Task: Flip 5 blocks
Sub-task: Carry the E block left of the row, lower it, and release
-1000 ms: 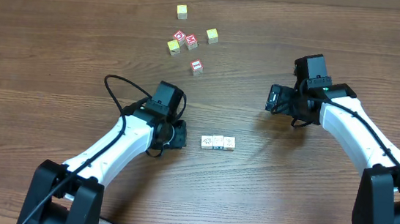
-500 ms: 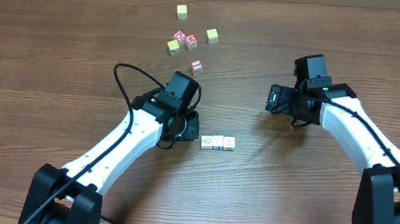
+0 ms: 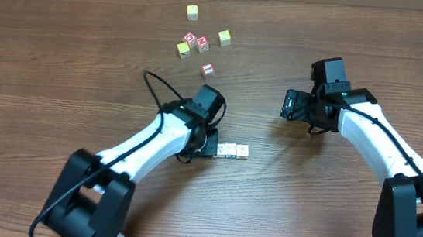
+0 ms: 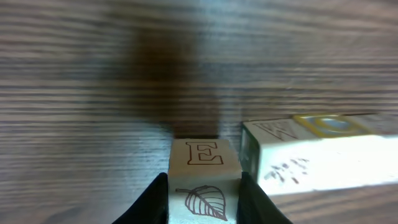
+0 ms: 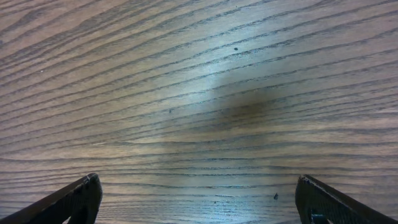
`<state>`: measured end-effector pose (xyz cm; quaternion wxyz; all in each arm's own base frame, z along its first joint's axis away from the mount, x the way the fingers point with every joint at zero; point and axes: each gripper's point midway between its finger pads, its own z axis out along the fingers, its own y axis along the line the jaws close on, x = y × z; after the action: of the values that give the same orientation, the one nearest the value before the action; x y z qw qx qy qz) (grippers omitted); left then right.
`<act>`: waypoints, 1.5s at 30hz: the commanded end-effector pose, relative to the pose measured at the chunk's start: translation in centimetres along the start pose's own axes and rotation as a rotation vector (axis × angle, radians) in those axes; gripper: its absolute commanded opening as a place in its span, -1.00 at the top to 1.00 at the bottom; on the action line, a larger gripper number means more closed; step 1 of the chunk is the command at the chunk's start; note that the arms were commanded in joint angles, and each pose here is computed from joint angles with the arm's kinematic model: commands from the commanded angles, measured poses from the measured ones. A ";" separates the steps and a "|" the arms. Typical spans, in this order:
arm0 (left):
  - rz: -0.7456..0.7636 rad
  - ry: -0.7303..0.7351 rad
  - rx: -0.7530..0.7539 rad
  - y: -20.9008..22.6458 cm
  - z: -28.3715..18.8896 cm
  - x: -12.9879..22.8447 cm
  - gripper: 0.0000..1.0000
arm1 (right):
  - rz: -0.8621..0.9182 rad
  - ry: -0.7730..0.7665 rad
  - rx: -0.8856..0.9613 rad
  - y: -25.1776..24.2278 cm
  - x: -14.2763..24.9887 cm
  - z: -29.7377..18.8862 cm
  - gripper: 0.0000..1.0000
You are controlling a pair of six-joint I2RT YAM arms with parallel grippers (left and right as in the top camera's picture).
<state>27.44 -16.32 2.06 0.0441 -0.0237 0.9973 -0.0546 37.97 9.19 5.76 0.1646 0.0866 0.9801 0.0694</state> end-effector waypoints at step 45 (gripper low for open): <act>-0.045 0.003 -0.213 3.5 -1.1 0.0 0.92 | -0.009 -0.026 -0.002 0.2 -0.8 -0.5 -1.00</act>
<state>27.34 -12.70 3.03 0.0414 -0.0435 0.9968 0.0525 37.98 9.20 5.77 0.1649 0.0864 0.9800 0.0697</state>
